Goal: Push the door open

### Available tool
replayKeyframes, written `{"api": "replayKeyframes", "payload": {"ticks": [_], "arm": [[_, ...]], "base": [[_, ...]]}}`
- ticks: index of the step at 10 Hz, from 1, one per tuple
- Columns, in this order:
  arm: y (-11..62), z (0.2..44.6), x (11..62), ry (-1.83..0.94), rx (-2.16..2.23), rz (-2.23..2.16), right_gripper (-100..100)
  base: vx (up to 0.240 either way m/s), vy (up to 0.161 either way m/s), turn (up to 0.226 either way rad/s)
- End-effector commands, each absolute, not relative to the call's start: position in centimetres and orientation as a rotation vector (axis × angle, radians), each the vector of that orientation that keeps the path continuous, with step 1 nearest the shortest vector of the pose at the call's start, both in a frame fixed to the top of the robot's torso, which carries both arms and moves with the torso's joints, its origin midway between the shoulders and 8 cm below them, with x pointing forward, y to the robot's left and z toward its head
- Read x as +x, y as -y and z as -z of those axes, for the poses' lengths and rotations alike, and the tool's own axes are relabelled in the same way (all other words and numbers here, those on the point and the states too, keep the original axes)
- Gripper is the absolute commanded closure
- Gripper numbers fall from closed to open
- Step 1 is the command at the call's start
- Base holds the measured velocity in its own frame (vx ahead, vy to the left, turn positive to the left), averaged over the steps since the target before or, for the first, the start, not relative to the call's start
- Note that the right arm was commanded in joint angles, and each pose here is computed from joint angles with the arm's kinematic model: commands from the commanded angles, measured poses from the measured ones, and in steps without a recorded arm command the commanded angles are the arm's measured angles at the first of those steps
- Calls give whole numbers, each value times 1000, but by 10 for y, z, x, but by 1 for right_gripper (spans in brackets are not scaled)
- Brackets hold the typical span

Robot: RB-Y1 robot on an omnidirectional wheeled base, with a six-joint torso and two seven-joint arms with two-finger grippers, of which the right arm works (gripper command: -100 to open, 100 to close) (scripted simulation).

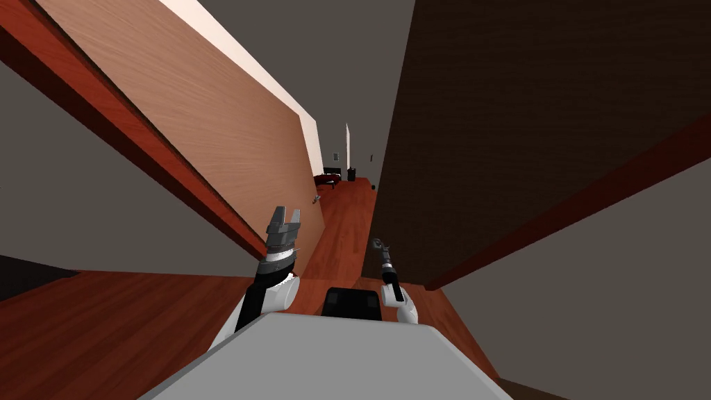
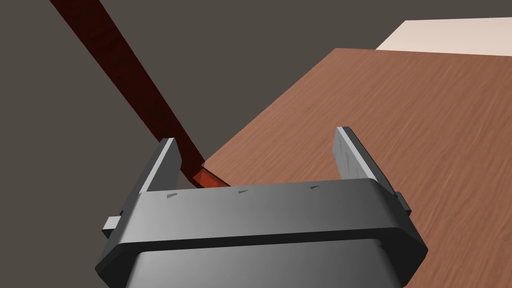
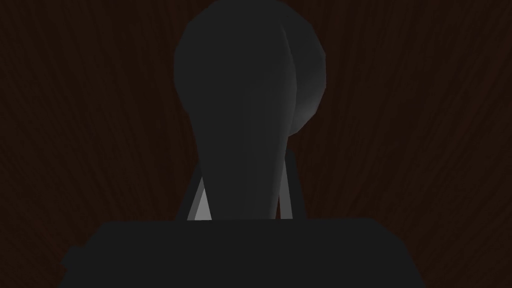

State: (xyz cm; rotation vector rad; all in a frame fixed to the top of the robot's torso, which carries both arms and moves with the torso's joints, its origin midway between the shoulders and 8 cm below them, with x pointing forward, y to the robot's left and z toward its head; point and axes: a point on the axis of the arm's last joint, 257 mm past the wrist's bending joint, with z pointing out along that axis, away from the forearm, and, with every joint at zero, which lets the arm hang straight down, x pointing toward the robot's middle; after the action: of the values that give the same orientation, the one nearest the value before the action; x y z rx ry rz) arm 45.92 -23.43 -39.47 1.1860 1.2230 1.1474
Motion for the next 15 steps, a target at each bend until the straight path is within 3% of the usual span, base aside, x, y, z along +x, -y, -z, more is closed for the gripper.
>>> {"api": "replayKeyframes", "payload": {"ticks": [1, 15], "arm": [[257, 387, 465, -1195, 1175, -1119, 100], [343, 383, 455, -1048, 1256, -977, 100]], "base": [[206, 38, -56], [173, 65, -62]]}}
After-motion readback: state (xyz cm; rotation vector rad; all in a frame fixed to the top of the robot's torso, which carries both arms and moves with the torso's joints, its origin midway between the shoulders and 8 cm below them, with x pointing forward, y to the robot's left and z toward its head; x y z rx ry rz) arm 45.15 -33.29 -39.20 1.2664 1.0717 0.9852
